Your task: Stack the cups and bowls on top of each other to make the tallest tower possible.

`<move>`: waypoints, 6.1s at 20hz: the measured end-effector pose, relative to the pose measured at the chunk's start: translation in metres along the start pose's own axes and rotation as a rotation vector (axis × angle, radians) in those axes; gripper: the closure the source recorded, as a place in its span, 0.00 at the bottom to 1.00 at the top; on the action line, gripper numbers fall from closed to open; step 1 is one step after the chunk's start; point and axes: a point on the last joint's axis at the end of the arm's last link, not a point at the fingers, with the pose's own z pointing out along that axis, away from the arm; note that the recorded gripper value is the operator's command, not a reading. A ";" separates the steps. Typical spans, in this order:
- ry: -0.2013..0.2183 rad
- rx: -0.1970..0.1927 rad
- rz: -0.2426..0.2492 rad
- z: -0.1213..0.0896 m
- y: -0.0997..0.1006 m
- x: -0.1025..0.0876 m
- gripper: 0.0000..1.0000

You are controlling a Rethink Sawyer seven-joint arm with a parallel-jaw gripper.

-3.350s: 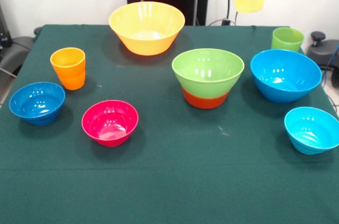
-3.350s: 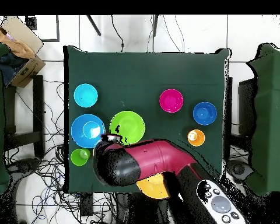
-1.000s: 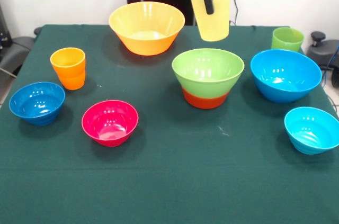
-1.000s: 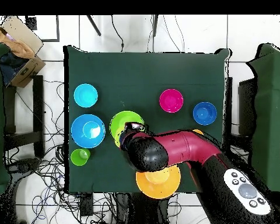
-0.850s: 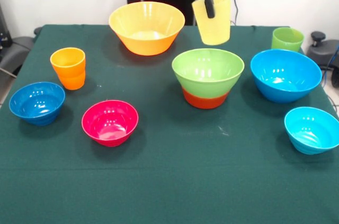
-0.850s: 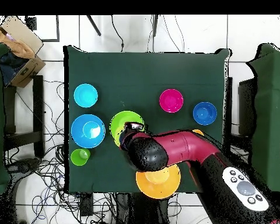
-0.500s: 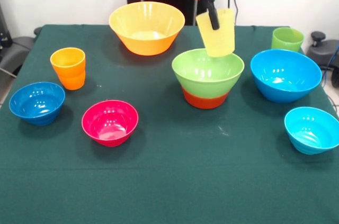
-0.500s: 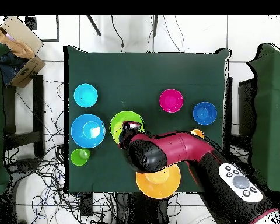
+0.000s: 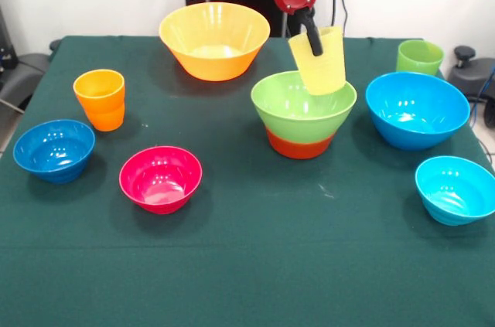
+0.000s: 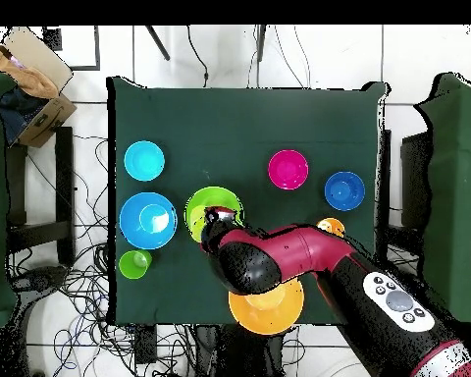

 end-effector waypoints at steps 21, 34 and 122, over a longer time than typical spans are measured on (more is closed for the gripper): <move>0.004 0.027 -0.046 0.007 -0.002 0.018 1.00; -0.016 0.121 -0.077 0.030 -0.005 0.038 1.00; 0.160 0.024 0.202 -0.091 -0.073 0.073 0.00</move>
